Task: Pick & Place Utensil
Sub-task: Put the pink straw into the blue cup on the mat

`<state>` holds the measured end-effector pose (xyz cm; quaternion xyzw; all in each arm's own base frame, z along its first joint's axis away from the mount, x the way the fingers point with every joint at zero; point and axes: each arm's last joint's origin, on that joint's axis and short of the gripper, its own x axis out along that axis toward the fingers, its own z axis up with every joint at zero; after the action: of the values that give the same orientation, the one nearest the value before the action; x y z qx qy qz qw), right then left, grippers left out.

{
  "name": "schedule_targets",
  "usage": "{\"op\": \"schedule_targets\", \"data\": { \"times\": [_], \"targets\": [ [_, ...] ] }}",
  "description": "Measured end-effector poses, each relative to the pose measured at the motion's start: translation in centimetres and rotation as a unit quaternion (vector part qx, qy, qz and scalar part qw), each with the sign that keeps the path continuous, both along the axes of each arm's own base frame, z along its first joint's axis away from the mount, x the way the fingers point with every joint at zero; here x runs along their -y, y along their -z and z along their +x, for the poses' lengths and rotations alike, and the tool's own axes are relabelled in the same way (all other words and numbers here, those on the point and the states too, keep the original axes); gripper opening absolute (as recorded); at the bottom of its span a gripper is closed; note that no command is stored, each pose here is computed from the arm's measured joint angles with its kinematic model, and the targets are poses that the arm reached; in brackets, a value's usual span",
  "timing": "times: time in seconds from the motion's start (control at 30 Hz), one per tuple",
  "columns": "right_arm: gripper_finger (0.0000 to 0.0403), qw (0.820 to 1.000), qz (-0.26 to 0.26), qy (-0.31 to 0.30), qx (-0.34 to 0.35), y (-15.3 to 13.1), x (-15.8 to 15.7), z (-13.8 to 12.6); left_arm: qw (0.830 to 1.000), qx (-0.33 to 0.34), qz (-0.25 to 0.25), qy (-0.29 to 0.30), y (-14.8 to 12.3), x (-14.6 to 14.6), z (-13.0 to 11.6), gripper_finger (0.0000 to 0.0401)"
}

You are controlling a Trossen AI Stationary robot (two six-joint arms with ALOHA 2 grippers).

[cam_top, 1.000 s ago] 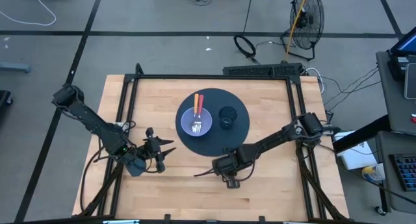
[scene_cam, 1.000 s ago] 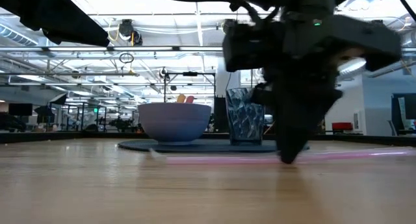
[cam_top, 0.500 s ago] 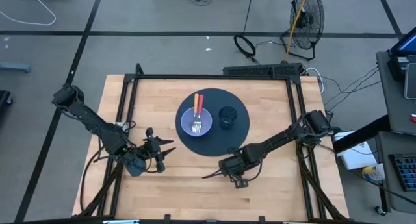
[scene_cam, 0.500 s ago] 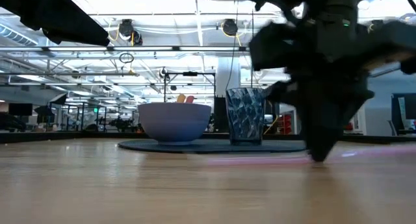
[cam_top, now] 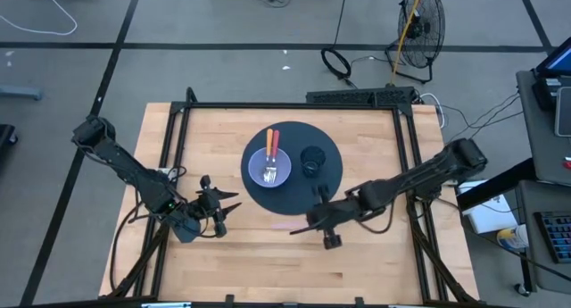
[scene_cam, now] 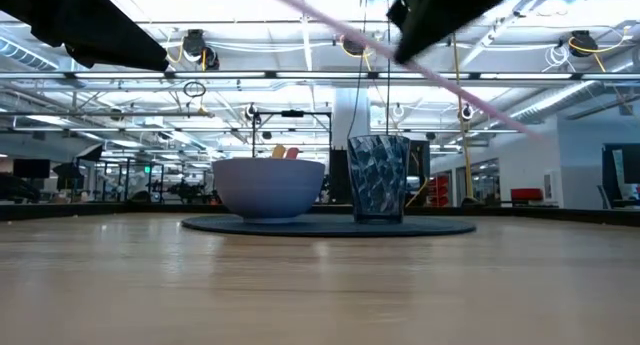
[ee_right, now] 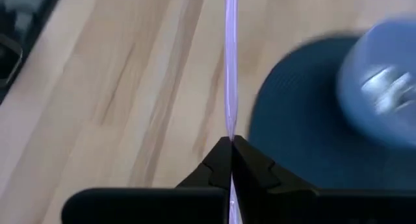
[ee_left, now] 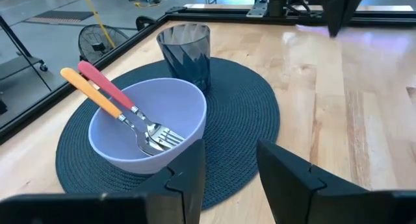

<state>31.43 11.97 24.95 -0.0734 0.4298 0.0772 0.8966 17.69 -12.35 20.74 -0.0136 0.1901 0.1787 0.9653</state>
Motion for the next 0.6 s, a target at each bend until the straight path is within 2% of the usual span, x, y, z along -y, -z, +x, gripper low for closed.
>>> {"op": "schedule_targets", "data": {
  "times": [0.23, 0.4, 0.6],
  "targets": [
    [0.0, 0.99, -0.029, -0.019, 0.134, -4.1, 0.6, -0.8, 1.0, 0.001, -0.001, 0.0, 0.0, 0.0, 0.0, 0.0145],
    [0.0, 0.979, -0.046, -0.028, 0.194, -5.1, 1.4, -2.1, 1.0, 0.002, -0.002, -0.001, 0.0, 0.0, 0.0, 0.0145],
    [0.0, 0.954, -0.06, -0.008, 0.292, -5.8, 2.9, -4.4, 1.0, 0.002, -0.001, -0.001, 0.0, 0.0, 0.0, 0.0145]
  ]
}}
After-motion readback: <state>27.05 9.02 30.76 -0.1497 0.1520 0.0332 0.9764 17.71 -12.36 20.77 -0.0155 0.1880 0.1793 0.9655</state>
